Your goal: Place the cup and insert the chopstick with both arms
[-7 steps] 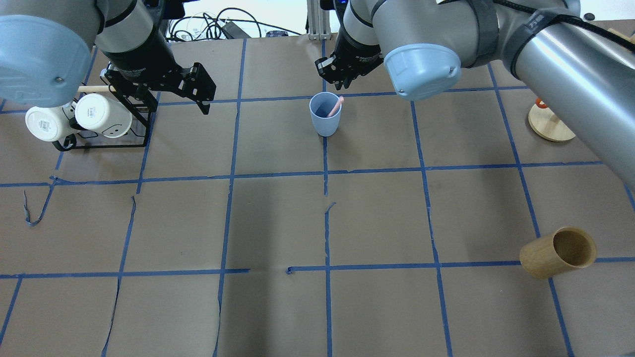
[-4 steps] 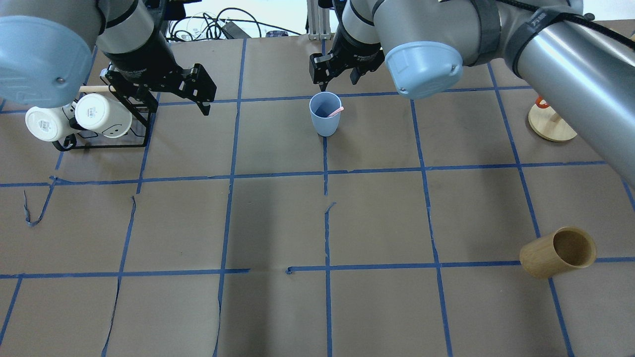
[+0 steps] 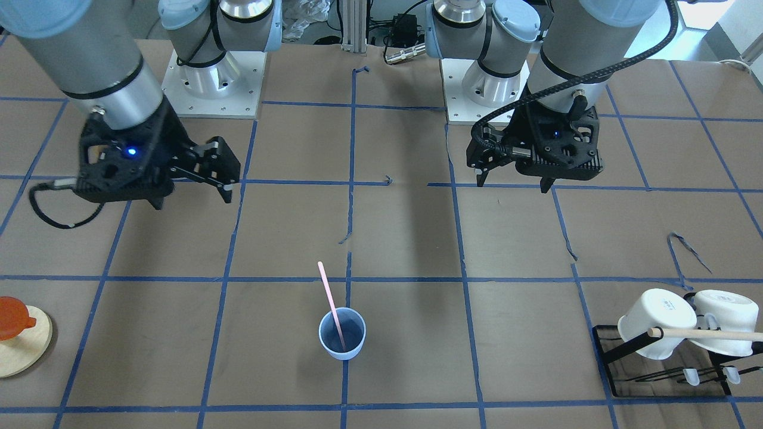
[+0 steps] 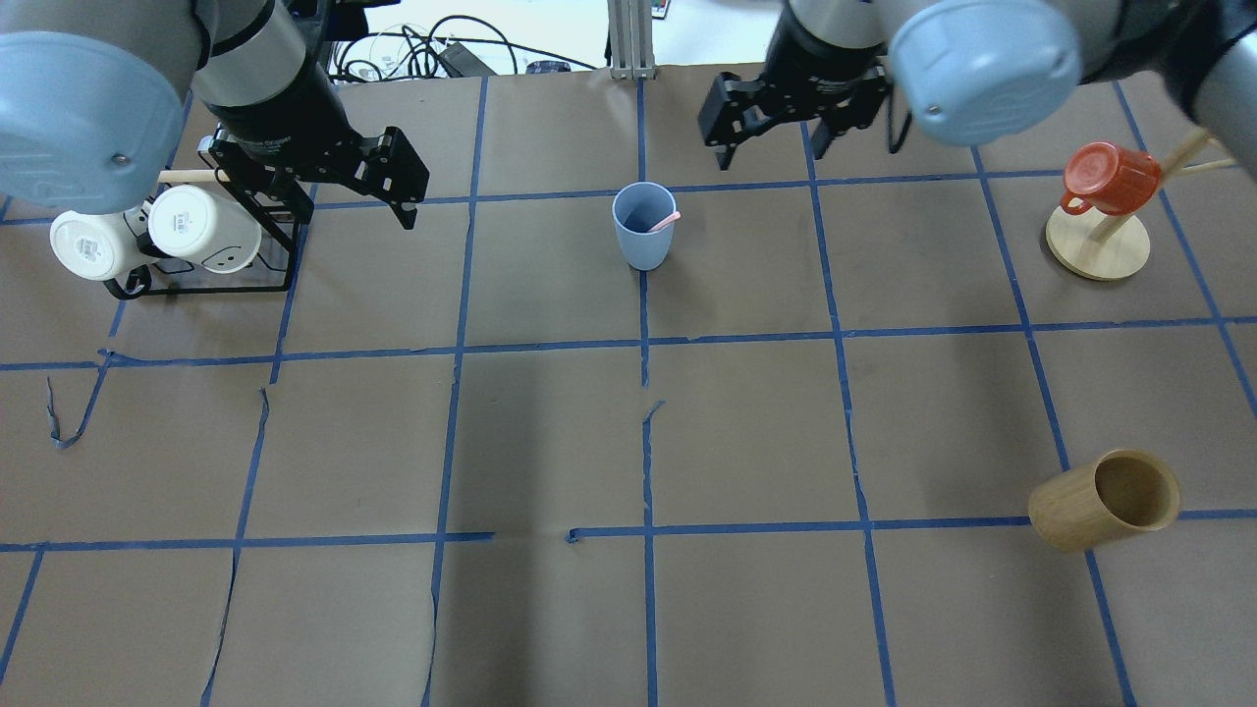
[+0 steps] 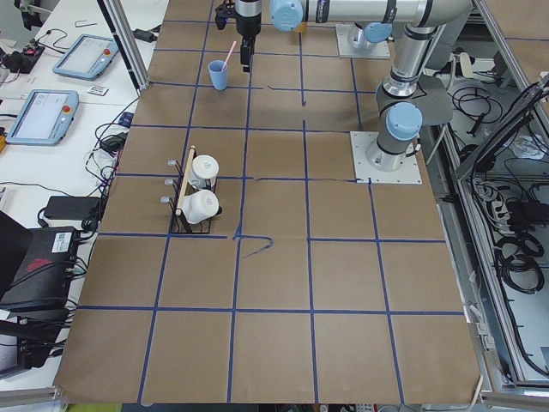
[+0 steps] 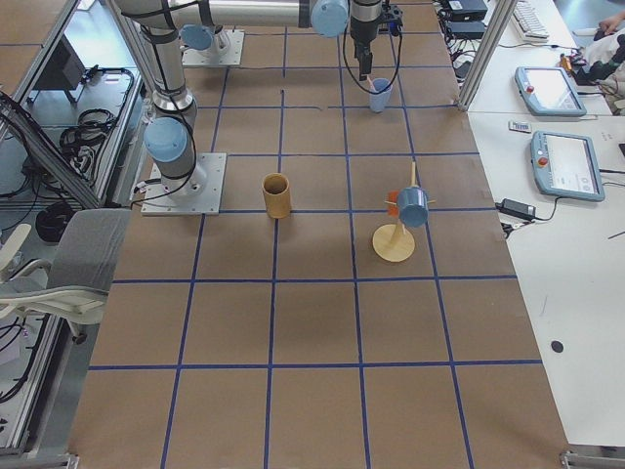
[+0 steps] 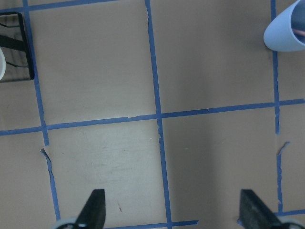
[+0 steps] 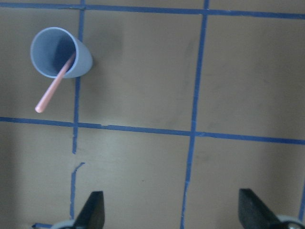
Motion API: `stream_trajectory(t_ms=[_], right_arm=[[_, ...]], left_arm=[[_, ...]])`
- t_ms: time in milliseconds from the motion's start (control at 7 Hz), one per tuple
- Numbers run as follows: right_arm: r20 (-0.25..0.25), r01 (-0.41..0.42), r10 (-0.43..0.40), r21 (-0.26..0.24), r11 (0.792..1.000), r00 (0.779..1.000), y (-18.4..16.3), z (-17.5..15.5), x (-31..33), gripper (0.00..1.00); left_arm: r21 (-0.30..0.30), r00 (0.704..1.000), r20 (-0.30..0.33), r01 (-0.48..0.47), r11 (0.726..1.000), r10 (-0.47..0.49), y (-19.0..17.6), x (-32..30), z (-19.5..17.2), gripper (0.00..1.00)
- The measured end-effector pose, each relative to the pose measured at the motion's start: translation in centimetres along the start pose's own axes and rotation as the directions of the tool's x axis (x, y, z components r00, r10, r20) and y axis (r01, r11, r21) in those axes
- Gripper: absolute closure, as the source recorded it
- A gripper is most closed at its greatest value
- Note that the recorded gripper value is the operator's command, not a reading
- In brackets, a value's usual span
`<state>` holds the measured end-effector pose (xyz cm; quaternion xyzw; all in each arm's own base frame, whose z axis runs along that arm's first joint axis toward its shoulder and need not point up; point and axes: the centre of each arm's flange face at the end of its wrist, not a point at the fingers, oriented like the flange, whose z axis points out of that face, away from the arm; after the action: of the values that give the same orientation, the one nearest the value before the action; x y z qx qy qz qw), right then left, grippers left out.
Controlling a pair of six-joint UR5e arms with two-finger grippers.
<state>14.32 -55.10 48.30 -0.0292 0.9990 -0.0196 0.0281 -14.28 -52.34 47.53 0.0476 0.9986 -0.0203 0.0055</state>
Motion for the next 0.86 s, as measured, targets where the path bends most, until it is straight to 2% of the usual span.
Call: stream_trajectory(t_ms=[286, 571, 857], right_arm=[[-0.067, -0.037, 0.035, -0.027, 0.999, 0.997, 2.4, -2.0, 2.2, 0.00], [-0.122, -0.041, 0.033, -0.059, 0.997, 0.992, 4.7, -2.4, 2.6, 0.00], [-0.127, -0.039, 0.031, -0.066, 0.997, 0.991, 5.2, -2.4, 2.5, 0.00]], left_arm=[[-0.007, 1.000, -0.001, -0.001, 1.000, 0.001, 0.0, 0.1, 0.2, 0.00], [-0.013, 1.000, -0.001, -0.002, 1.000, 0.002, 0.2, 0.2, 0.5, 0.00], [-0.015, 1.000, -0.002, -0.003, 1.000, 0.003, 0.3, 0.2, 0.6, 0.00]])
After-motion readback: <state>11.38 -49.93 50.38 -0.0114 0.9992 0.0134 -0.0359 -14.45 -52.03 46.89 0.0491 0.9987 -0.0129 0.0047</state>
